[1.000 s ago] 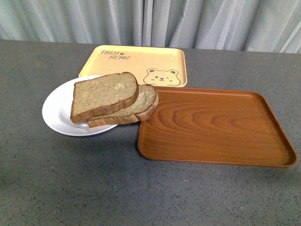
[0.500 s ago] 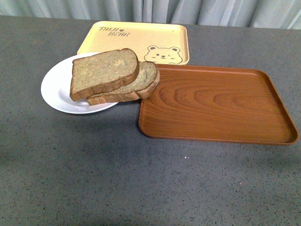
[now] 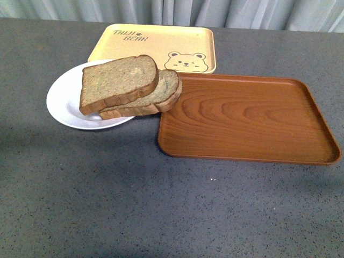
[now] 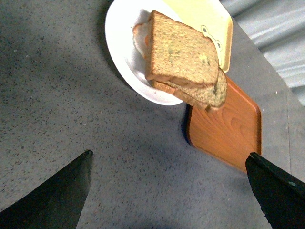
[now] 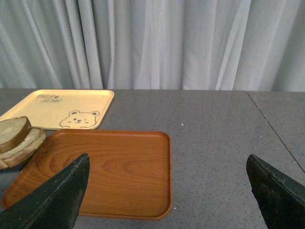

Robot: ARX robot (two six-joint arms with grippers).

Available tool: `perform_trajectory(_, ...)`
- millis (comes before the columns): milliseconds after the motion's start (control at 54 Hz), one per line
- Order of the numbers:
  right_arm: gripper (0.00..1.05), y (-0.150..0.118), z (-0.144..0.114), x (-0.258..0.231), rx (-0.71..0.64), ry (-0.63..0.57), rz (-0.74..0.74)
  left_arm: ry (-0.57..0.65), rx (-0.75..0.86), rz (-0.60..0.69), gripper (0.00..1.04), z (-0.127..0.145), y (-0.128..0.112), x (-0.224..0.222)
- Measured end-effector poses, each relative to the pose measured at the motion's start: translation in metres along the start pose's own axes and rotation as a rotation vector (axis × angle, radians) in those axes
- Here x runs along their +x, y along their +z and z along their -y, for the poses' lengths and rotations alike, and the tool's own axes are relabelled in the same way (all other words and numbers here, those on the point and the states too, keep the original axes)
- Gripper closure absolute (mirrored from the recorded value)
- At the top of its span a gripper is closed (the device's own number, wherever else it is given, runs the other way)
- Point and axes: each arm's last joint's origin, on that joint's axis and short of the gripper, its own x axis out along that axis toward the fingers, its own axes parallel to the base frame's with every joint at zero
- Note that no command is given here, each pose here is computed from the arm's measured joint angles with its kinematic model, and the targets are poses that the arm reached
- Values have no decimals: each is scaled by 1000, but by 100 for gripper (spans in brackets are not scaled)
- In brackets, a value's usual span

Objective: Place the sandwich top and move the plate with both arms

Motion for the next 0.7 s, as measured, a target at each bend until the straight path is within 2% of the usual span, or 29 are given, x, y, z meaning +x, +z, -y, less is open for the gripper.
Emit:
perform_trajectory(222, 9, 0, 0, 0, 0, 0, 0, 71, -161, 0, 9, -21, 18, 61)
perform_trajectory(444, 9, 0, 0, 0, 0, 0, 0, 119, -265, -40, 9, -38, 19, 107)
perform_trajectory(704, 9, 0, 0, 0, 0, 0, 0, 166, -347, -49, 9, -43, 24, 148)
